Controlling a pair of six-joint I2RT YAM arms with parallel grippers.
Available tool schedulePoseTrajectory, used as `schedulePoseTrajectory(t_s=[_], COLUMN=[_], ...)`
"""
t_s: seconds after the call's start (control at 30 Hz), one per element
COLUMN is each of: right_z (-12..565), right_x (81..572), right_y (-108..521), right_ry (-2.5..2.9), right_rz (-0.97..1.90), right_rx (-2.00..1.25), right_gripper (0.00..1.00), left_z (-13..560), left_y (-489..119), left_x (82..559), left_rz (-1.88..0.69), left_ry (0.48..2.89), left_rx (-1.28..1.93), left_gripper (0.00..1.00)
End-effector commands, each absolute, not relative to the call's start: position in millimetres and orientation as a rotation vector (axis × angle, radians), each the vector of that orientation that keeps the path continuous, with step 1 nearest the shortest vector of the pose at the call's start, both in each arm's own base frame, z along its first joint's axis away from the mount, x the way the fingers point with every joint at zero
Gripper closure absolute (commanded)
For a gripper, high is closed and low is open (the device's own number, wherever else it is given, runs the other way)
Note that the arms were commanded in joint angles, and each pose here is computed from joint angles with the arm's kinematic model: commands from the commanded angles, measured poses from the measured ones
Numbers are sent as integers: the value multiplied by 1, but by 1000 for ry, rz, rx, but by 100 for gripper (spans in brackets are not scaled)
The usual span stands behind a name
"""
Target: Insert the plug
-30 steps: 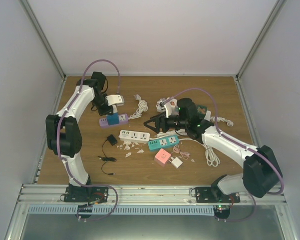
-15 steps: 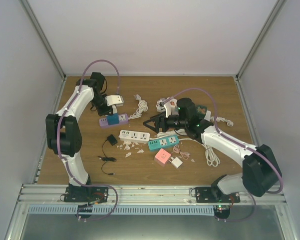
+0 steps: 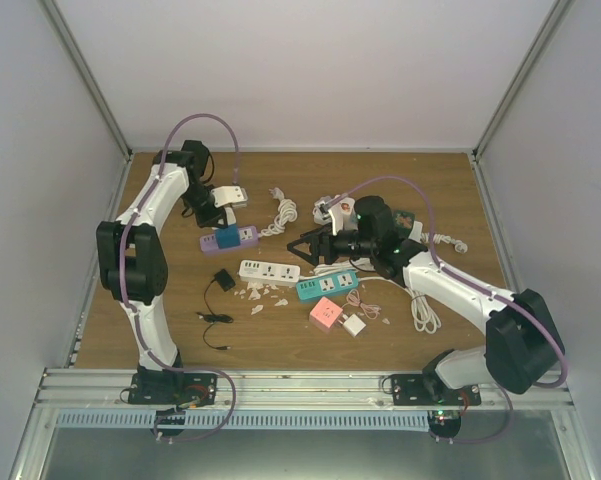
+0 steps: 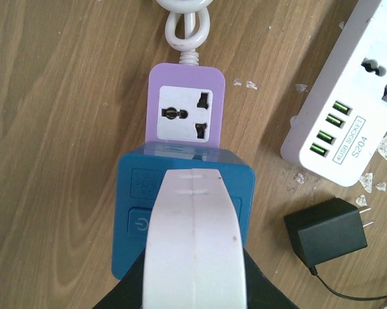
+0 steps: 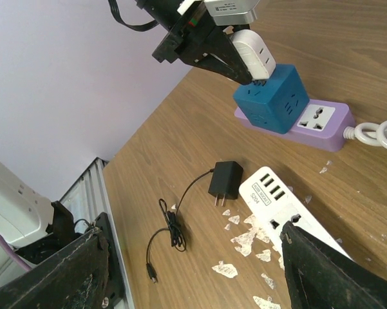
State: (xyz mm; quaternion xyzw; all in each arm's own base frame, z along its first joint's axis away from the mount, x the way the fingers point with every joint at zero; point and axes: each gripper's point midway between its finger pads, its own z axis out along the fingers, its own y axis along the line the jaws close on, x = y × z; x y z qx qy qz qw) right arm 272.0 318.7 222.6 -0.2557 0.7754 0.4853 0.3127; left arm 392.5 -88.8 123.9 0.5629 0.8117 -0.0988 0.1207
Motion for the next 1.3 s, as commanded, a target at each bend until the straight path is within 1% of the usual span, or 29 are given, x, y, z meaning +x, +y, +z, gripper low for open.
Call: schedulePoseTrajectory(t_s=[0.0,0.13,0.27,0.4,0.47,0.53,0.57,0.63,0.73,0.8,0.87,0.9,1.03,1.07,1.1,1.13,1.27], right_z=[222,221,223,227,225,224,223,222,221,221,221,222,224,225,226,227,226], right_x=[271,272,271,269,269,269,269,269,268,269,269,269,268,268,268,268,272], right_y=[315,315,315,315,315,314,314,314,314,314,314,314,314,314,314,313,307], right_ry=[2046,2049,2043,2025,2028,2028,2027,2026,2025,2022,2022,2021,2017,2016,2015,2014,2031], right_rz=[1277,1275,1276,1278,1268,1260,1257,1255,1253,1255,1258,1260,1273,1273,1271,1268,1224], right_rx=[-654,-655,-663,-680,-687,-693,-698,-700,-703,-702,-700,-700,-694,-691,-687,-681,-635], right_gripper=[26,26,26,26,26,26,25,25,25,25,25,25,25,25,25,25,25], left_z=[79,69,54,38,38,45,51,69,104,130,152,160,187,195,204,214,268], left_y=[-79,-78,-86,-86,-88,-89,-89,-92,-98,-102,-104,-104,-102,-103,-106,-109,-135], left_x=[392,392,383,379,380,385,389,395,401,407,410,410,405,404,403,403,396], left_rz=[-258,-229,-213,-232,-242,-224,-207,-189,-190,-172,-141,-128,-75,-67,-68,-65,-122], left_ry=[2479,2489,2433,2502,2507,2495,2488,2458,2397,2347,2295,2272,2187,2156,2117,2073,1829], left_rx=[1679,1696,1781,1787,1781,1761,1744,1716,1679,1644,1628,1634,1635,1633,1629,1617,1536], left_gripper=[100,100,100,100,100,97,94,85,64,57,37,34,31,24,7,2,1])
